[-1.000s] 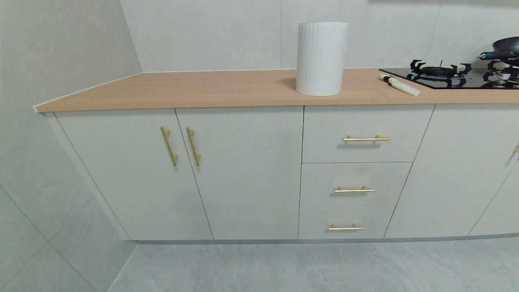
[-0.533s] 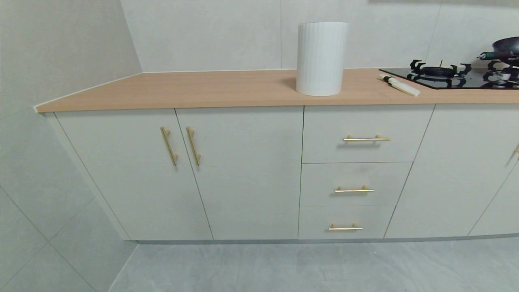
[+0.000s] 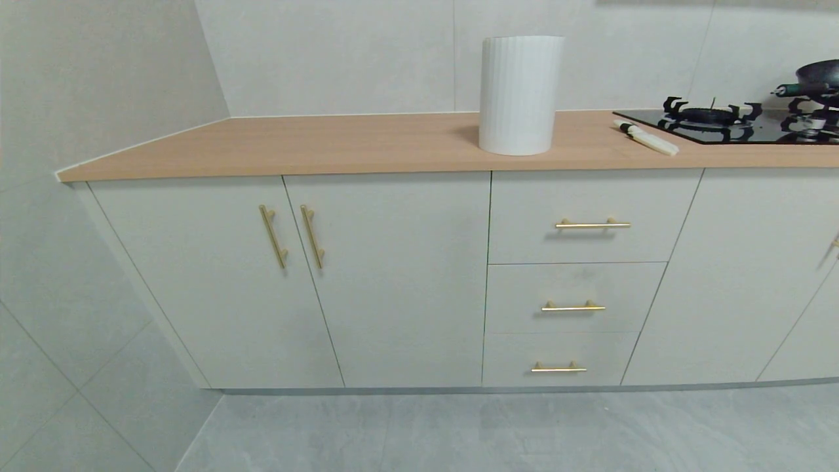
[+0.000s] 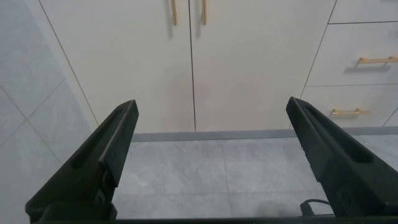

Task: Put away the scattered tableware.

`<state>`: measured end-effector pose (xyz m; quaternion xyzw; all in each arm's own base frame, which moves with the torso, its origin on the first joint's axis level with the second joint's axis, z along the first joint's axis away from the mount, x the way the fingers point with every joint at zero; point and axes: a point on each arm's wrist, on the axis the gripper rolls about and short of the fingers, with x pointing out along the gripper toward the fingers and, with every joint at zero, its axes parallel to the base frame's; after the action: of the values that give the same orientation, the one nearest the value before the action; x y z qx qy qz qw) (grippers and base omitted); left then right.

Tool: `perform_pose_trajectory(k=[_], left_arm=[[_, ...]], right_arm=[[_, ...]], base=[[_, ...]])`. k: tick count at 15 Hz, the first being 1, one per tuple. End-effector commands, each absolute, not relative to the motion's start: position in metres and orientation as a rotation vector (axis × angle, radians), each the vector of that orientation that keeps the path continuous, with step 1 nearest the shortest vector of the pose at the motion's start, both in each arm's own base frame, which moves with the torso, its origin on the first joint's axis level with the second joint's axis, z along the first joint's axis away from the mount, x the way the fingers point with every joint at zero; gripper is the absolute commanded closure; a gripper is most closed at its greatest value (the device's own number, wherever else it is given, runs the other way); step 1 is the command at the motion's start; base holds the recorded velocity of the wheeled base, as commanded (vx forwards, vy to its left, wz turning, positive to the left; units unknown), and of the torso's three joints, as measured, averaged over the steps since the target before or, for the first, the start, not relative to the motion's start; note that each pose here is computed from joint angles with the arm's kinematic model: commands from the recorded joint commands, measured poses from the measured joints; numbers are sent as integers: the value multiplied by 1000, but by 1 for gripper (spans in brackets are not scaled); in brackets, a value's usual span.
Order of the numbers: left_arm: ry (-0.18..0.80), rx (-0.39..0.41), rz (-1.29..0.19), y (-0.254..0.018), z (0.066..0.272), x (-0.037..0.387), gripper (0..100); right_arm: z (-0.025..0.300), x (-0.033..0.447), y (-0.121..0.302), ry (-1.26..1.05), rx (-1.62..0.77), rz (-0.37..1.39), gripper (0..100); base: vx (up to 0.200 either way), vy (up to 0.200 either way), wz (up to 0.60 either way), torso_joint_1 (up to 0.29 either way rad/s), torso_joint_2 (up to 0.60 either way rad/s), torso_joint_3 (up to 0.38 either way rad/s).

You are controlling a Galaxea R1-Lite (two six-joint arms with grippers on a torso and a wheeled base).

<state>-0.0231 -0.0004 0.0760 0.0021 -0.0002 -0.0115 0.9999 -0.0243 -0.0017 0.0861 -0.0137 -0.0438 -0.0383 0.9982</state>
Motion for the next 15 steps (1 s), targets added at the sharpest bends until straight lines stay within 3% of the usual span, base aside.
perform_pose_trajectory(k=[1, 15], left_arm=[[0, 5, -23, 0, 76, -23, 0], [0, 8, -23, 0, 76, -23, 0]], right_arm=[[80, -23, -1, -46, -13, -54, 0], [75, -23, 0, 1, 8, -20, 0]], base=[[0, 0, 0, 0, 0, 0], [0, 0, 0, 0, 0, 0]])
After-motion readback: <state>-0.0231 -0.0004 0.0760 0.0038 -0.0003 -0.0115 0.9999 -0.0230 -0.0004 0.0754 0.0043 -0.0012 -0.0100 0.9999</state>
